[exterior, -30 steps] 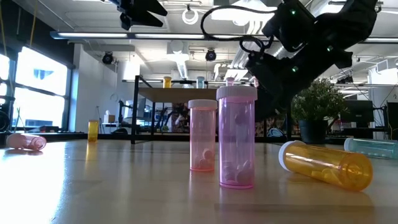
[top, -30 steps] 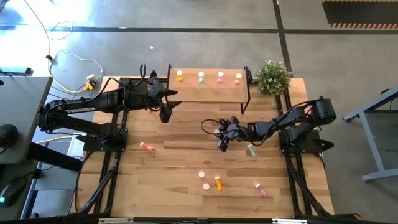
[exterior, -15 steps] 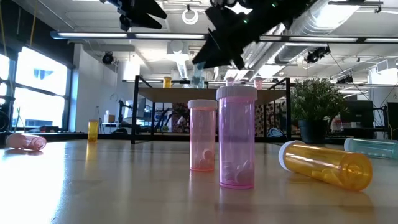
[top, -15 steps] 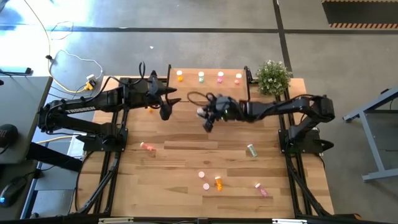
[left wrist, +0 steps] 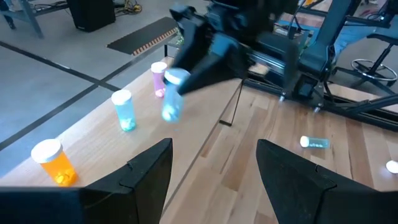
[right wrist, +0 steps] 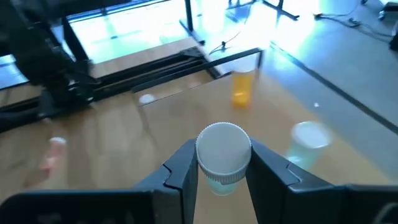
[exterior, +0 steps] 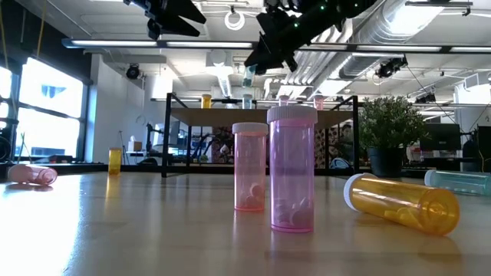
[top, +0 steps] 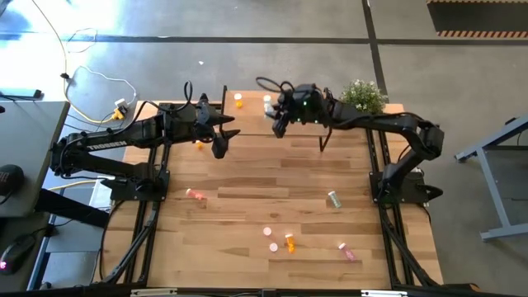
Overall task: Pick and place medicine bottles onto shelf by color
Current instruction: Put the left green pill bottle aligned with the other green pill bottle
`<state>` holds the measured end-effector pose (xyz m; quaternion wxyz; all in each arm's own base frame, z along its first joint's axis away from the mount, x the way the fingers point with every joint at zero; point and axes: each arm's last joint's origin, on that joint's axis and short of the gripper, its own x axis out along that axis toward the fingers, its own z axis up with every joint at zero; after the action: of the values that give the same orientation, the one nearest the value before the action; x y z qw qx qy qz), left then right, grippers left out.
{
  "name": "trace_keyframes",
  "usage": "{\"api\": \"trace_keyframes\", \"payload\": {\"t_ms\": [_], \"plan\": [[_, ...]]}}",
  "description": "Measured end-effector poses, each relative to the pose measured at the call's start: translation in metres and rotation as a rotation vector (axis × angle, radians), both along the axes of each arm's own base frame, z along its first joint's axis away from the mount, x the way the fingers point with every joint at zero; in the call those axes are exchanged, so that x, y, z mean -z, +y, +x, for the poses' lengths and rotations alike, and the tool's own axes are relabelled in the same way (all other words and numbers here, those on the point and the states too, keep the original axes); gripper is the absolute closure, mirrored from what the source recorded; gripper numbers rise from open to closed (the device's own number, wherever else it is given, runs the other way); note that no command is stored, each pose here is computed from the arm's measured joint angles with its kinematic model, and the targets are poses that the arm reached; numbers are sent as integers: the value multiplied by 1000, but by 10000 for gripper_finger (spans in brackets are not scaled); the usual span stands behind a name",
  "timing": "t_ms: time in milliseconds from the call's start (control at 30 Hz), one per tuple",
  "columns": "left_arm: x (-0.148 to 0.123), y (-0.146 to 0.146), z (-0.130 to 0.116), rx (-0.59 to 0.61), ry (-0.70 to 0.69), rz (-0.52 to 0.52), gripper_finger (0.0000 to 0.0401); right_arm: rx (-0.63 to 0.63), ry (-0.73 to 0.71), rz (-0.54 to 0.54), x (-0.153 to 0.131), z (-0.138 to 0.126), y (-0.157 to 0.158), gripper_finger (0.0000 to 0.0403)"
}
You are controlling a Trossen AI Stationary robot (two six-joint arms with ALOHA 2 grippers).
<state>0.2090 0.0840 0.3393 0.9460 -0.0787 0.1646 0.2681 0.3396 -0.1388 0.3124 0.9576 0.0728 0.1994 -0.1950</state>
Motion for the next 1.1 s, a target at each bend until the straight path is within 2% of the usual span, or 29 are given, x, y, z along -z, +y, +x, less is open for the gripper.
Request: {"api": "trace_keyframes", "payload": {"t_ms": [167, 333, 567, 833, 1100], "plan": [[0, 0, 0, -1, -1, -2, 178, -9, -37, 2, -9, -6, -19, 304], [0, 0, 0, -1, -1, -1, 178, -40, -40, -28, -29, -3, -20, 304], [0, 0, 0, -1, 1, 1, 178, -59, 101, 50, -3, 6, -23, 304], [0, 1, 0, -22, 3, 9, 178, -87, 155, 88, 18, 17, -23, 304], [0, 1, 0, -24, 3, 10, 178, -106, 186, 63, 26, 22, -24, 304]]}}
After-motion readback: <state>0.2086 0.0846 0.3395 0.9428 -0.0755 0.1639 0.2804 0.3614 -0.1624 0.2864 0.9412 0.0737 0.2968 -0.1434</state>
